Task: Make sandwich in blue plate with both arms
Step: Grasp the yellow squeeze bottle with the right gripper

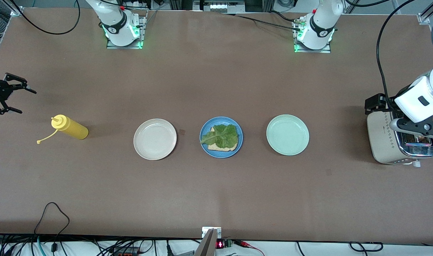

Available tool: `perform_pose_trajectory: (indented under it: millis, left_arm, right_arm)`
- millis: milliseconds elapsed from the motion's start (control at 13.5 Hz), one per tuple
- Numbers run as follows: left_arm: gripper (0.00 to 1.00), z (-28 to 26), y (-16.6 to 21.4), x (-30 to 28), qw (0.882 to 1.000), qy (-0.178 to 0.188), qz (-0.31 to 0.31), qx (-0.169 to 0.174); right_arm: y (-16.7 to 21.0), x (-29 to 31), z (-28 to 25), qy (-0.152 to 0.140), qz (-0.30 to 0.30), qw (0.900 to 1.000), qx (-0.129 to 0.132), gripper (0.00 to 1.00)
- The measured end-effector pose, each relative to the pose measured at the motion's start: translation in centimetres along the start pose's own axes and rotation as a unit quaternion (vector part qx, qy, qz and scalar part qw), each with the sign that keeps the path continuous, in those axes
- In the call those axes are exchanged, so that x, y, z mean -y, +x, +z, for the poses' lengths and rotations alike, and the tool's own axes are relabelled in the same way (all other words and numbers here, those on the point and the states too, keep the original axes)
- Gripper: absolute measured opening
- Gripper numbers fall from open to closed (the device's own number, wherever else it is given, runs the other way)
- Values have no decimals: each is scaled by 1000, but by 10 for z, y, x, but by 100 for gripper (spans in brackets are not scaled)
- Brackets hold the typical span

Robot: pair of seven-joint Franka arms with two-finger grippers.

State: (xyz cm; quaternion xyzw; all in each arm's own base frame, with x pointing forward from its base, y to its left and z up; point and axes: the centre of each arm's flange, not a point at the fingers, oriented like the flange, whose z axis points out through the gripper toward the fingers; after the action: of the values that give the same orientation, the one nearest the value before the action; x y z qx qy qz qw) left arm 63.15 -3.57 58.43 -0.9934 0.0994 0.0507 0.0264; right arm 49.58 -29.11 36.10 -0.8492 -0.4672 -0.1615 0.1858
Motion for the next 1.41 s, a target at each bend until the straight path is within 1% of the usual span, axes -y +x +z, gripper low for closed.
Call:
perform_pose_trajectory:
  millis: [74, 148, 297, 371, 519, 816, 1039, 1261, 1409]
  left_arm:
    - [100, 0, 0, 0, 1000, 0, 0, 0]
    - [100, 0, 0, 0, 1000, 0, 0, 0]
    - [100, 0, 0, 0, 1000, 0, 0, 0]
    - [100, 0, 0, 0, 1000, 0, 0, 0]
    - [100, 0, 0, 0, 1000, 0, 0, 0]
    - [100, 0, 0, 0, 1000, 0, 0, 0]
    - [100, 0, 0, 0, 1000, 0, 0, 0]
    - [100, 0, 0, 0, 1000, 0, 0, 1]
    - [100, 1, 0, 1, 1000, 0, -1, 1]
  right_arm:
    - [-14, -8, 7, -2, -15, 1000, -25, 100]
    - [-25, -14, 14, -3, -24, 999, -44, 100]
    - [-45, -22, 36, 8, -40, 996, -80, 100]
    - [-54, -25, 48, 14, -49, 994, -97, 100]
    - [-69, -32, 69, 23, -64, 990, -121, 100]
    - [-85, -38, 104, 26, -90, 982, -162, 100]
    - [-92, -40, 128, 30, -108, 977, -183, 100]
    - [-94, -42, 152, 41, -116, 971, -204, 100]
    - [-92, -43, 163, 47, -118, 969, -214, 100]
